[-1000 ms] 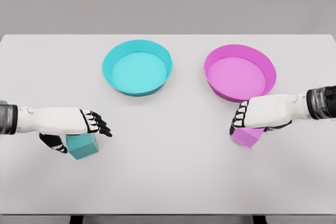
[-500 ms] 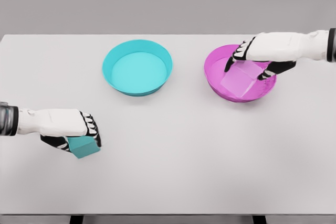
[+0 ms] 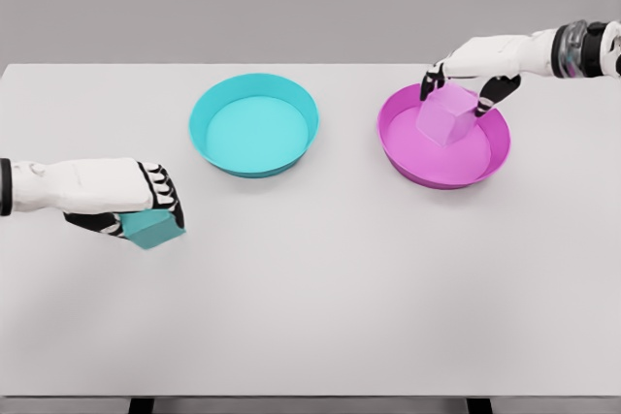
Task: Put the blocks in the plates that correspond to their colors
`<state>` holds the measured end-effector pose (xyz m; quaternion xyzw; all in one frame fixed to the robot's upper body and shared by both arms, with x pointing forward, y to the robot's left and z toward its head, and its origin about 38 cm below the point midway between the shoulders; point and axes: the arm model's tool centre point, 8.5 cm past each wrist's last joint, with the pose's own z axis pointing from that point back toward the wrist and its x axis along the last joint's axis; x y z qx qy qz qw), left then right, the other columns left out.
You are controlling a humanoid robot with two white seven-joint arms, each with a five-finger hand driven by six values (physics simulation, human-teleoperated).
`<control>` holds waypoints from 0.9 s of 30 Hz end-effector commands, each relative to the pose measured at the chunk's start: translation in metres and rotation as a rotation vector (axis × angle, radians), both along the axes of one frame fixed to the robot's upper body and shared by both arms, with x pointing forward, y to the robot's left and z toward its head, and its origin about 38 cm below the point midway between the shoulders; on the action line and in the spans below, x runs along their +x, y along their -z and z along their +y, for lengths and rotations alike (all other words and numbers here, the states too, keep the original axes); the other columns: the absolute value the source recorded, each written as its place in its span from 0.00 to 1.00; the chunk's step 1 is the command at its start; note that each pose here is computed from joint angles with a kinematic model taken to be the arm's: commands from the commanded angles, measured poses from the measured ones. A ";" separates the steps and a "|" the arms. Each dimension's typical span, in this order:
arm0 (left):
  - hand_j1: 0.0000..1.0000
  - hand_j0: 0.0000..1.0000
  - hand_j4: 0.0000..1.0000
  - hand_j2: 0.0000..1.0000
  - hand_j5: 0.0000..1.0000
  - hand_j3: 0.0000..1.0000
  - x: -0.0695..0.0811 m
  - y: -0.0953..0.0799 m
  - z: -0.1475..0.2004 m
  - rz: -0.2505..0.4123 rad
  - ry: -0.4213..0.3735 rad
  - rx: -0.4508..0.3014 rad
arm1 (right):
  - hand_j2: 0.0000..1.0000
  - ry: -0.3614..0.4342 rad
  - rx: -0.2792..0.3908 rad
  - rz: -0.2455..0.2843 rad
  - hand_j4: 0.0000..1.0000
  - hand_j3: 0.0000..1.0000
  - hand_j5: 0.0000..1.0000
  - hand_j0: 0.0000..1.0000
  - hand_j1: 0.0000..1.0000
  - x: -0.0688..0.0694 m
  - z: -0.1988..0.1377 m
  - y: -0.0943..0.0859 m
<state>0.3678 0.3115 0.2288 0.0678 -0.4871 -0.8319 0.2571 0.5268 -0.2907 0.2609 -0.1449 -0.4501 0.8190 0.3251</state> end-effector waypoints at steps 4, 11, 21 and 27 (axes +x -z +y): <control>0.54 0.54 0.54 0.54 0.54 0.54 0.013 -0.023 0.005 -0.056 -0.035 -0.049 | 1.00 0.004 -0.014 0.004 1.00 1.00 1.00 1.00 1.00 -0.003 -0.006 0.001; 0.54 0.54 0.54 0.54 0.54 0.54 0.056 -0.016 -0.010 -0.059 -0.094 -0.161 | 1.00 0.006 -0.014 -0.018 1.00 1.00 1.00 1.00 1.00 -0.005 -0.011 -0.011; 0.55 0.55 0.55 0.55 0.55 0.55 0.089 0.003 -0.046 -0.016 -0.115 -0.279 | 1.00 0.076 0.151 -0.176 1.00 1.00 1.00 1.00 1.00 -0.076 -0.100 -0.104; 0.54 0.54 0.54 0.54 0.54 0.54 0.101 0.006 -0.056 -0.001 -0.128 -0.313 | 1.00 -0.004 0.195 -0.089 1.00 1.00 1.00 1.00 1.00 -0.063 -0.053 -0.053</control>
